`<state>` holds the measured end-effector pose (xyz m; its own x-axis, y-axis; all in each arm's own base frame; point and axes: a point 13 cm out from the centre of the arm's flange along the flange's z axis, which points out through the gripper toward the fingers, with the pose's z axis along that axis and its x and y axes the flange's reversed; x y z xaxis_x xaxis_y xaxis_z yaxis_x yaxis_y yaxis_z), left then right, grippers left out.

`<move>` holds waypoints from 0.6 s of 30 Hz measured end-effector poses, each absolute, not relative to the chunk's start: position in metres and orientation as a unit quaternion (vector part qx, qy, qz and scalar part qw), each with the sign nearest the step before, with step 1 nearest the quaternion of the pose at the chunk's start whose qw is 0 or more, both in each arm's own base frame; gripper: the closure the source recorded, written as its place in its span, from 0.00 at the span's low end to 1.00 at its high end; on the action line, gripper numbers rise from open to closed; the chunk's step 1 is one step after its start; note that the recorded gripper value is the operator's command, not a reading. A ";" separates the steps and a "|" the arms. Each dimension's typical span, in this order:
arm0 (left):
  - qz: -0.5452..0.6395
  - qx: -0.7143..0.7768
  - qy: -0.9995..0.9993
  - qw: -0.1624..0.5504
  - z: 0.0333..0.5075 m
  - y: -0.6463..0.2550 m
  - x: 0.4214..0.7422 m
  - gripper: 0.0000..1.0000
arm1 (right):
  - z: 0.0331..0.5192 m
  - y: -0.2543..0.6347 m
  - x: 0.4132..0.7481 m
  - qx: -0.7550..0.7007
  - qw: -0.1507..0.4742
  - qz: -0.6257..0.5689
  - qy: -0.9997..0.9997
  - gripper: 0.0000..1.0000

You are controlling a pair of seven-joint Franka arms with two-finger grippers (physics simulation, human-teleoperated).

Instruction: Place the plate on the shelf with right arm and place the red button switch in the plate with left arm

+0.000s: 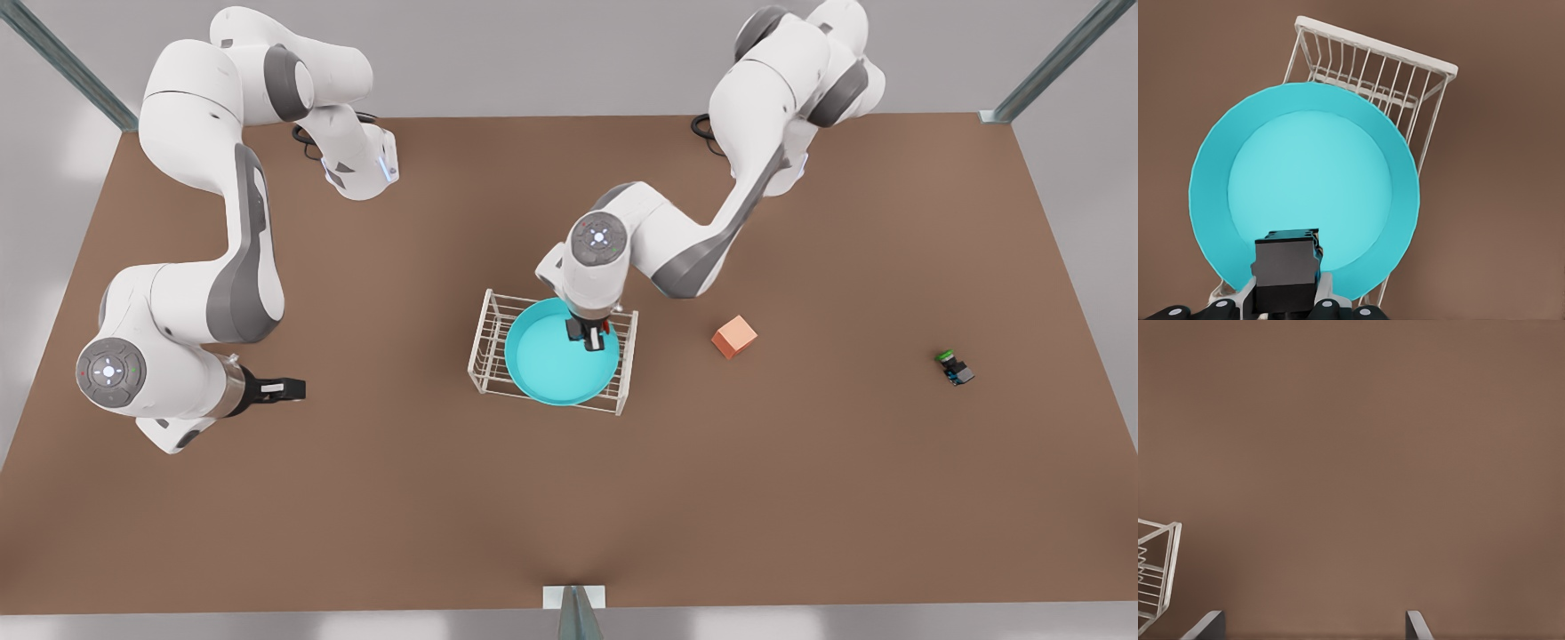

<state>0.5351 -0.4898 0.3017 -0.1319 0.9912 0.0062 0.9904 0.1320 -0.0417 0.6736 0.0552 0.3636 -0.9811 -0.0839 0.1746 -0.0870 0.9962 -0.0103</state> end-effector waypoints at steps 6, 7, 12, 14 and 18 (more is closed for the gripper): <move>0.006 -0.624 -0.781 0.028 0.255 -0.508 0.534 0.56 | 0.364 0.056 0.674 0.047 0.087 0.008 -0.995 0.00; 0.004 -0.619 -0.785 0.027 0.252 -0.512 0.534 0.56 | 0.364 0.056 0.673 0.048 0.087 0.008 -0.995 0.00; 0.000 -0.592 -0.806 0.023 0.249 -0.517 0.535 0.00 | 0.364 0.058 0.674 0.052 0.087 0.008 -0.995 0.00; -0.003 -0.576 -0.817 0.022 0.257 -0.508 0.541 0.00 | 0.364 0.057 0.674 0.052 0.086 0.008 -0.995 0.00; -0.008 -0.486 -0.874 0.015 0.322 -0.376 0.621 0.00 | 0.364 0.061 0.675 0.055 0.084 0.008 -0.995 0.00</move>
<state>0.6213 -0.3755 0.3221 -0.5270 0.8491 0.0345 0.8497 0.5273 0.0000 0.6748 0.0606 0.3644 -0.9798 -0.1080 0.1681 -0.1105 0.9939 -0.0058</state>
